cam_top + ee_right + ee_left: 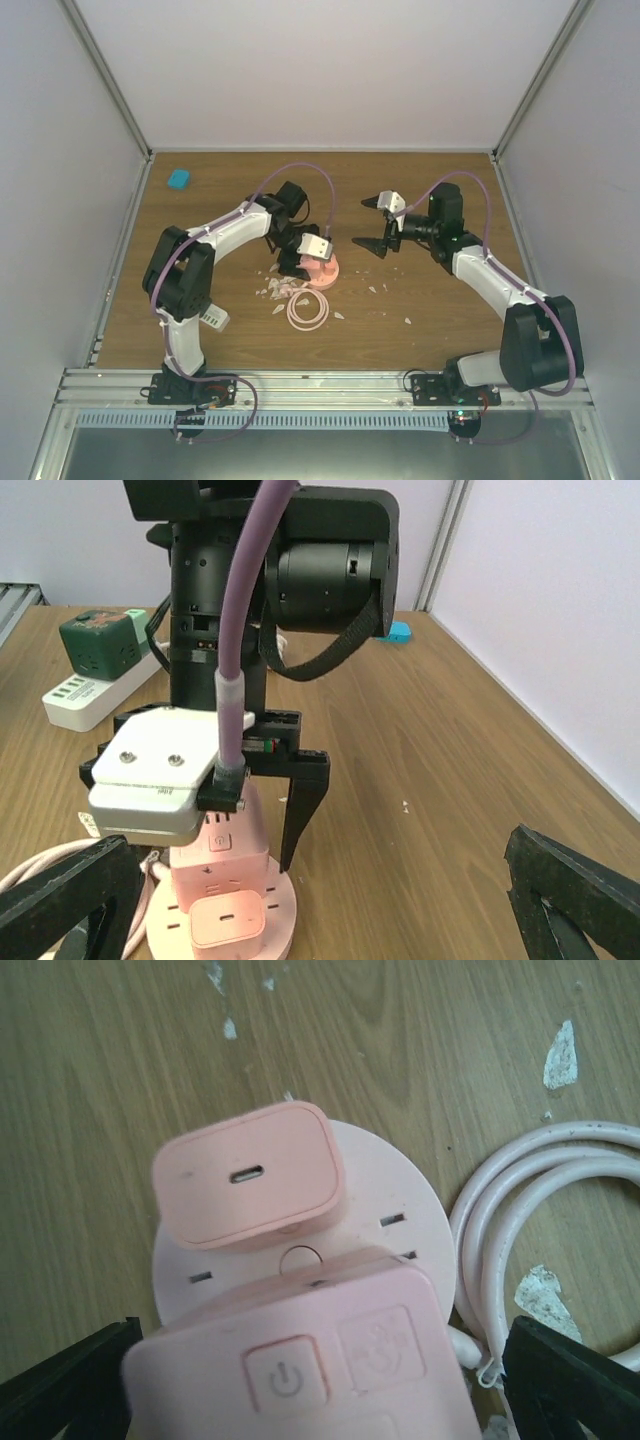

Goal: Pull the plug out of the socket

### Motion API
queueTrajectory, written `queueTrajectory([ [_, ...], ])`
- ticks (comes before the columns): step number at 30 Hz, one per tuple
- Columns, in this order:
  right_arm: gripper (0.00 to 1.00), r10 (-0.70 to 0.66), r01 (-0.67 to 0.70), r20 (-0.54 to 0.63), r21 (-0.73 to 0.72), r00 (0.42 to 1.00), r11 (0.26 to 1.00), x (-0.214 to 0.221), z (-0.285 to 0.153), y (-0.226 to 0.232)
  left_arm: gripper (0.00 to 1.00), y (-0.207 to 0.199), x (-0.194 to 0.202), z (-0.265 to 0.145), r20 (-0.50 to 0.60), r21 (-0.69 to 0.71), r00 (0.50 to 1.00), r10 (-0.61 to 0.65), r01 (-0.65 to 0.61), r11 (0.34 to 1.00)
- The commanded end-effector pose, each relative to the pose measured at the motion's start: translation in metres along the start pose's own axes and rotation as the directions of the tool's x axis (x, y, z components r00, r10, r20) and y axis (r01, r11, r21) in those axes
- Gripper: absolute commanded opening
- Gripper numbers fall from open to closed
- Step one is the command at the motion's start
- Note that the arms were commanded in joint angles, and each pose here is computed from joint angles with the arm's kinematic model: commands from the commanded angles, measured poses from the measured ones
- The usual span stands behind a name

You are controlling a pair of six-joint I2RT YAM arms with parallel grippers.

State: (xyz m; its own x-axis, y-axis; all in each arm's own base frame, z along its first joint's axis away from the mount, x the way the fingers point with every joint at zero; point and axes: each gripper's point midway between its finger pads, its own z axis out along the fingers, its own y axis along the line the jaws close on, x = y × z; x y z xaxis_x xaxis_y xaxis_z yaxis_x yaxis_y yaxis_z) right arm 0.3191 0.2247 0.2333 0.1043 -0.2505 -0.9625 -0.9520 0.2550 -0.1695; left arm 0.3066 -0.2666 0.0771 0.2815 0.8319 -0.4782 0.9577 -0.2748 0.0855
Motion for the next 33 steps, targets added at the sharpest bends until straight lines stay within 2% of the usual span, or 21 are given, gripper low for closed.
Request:
queueTrajectory([
  [1,1.00,-0.014,0.014,0.010,-0.008,1.000,1.000,0.004,-0.004,0.001,0.99,0.019,-0.022,-0.030,0.125,-0.111,0.992,-0.018,0.032,0.993],
  [9,1.00,-0.008,0.007,-0.008,-0.050,1.000,0.999,0.018,0.004,0.005,0.99,0.008,-0.023,-0.069,0.325,-0.142,0.932,-0.162,0.218,0.966],
  [14,0.99,-0.019,0.014,-0.054,-0.091,0.998,0.996,0.032,0.021,0.009,0.99,0.001,-0.013,-0.085,0.385,-0.204,0.895,-0.227,0.322,0.925],
  [17,0.98,-0.049,0.036,-0.096,-0.135,0.994,0.990,0.043,0.039,0.018,0.99,-0.002,-0.007,-0.092,0.438,-0.172,0.854,-0.281,0.386,0.906],
  [21,0.96,-0.100,0.068,-0.165,-0.192,0.981,0.979,0.062,0.065,0.037,0.99,-0.012,-0.005,-0.086,0.458,-0.149,0.845,-0.275,0.378,0.914],
  [25,0.95,-0.128,0.080,-0.227,-0.211,0.965,0.974,0.080,0.081,0.040,0.99,-0.013,-0.005,-0.084,0.489,-0.206,0.849,-0.198,0.333,0.920],
  [29,0.93,-0.123,0.056,-0.288,-0.230,0.950,0.972,0.102,0.087,0.037,0.99,-0.013,-0.004,-0.073,0.508,-0.226,0.847,-0.158,0.308,0.924],
  [33,0.91,-0.111,0.025,-0.299,-0.276,0.948,0.961,0.112,0.086,0.048,0.98,-0.012,-0.004,-0.059,0.508,-0.205,0.848,-0.152,0.290,0.935],
])
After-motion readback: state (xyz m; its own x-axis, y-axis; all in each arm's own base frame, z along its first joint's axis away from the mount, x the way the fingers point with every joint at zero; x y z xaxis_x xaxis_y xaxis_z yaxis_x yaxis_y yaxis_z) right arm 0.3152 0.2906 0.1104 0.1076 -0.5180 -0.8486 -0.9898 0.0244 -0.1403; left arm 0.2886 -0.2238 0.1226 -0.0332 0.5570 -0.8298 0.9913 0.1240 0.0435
